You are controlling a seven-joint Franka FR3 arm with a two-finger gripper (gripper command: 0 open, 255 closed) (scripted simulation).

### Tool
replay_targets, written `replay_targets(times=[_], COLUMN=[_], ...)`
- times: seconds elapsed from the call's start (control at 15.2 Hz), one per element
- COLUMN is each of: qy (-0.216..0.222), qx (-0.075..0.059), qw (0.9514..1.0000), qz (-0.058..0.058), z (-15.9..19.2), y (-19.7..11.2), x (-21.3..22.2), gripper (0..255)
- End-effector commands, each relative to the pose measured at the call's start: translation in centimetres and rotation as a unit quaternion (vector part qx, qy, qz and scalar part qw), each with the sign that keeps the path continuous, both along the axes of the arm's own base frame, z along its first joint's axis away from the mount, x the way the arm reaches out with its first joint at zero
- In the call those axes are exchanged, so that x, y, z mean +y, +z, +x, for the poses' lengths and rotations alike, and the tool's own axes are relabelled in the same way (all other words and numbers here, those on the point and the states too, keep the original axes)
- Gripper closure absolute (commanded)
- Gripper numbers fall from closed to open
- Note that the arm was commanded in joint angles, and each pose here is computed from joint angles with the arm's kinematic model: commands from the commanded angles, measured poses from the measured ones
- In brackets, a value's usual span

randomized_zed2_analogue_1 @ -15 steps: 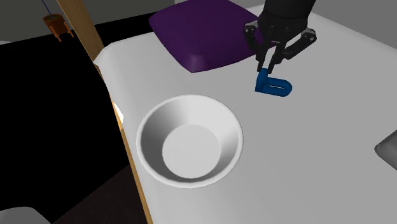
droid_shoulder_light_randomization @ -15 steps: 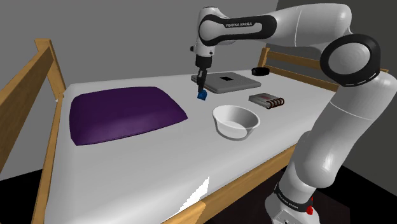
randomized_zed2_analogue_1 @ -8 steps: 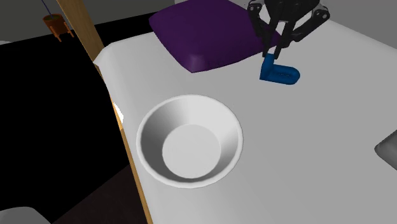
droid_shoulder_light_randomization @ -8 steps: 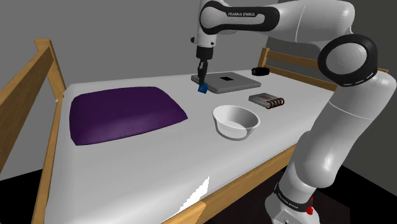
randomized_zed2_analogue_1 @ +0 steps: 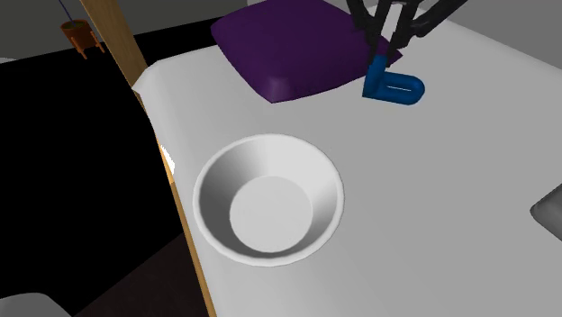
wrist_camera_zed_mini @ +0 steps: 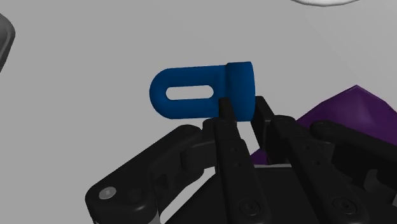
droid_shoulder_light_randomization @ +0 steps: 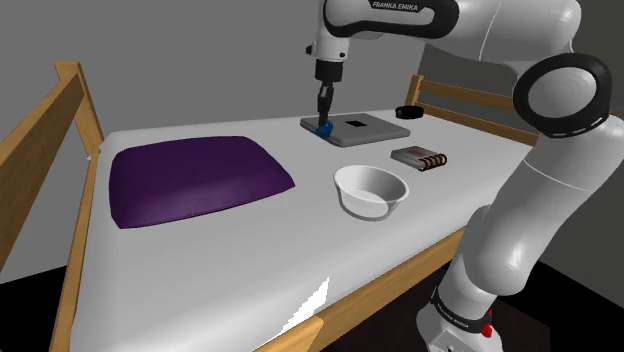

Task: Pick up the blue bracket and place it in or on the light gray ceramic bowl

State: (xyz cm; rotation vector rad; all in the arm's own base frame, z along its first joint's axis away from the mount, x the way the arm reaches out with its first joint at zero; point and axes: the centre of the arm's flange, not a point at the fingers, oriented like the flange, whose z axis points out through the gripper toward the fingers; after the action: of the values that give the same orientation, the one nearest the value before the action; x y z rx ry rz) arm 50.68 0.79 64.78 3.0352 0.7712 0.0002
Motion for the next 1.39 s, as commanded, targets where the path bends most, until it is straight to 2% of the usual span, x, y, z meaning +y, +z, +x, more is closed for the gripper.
replay_targets(times=[0.0,0.92,1.32], qy=[0.000,0.000,0.000], qx=[0.000,0.000,0.000], qw=[1.0000,1.0000,1.0000], qz=[0.000,0.000,0.000], z=[-2.8,-21.0,-21.0], y=[0.1,2.2,-1.0], x=[0.6,4.1,4.1], gripper=[255,255,255])
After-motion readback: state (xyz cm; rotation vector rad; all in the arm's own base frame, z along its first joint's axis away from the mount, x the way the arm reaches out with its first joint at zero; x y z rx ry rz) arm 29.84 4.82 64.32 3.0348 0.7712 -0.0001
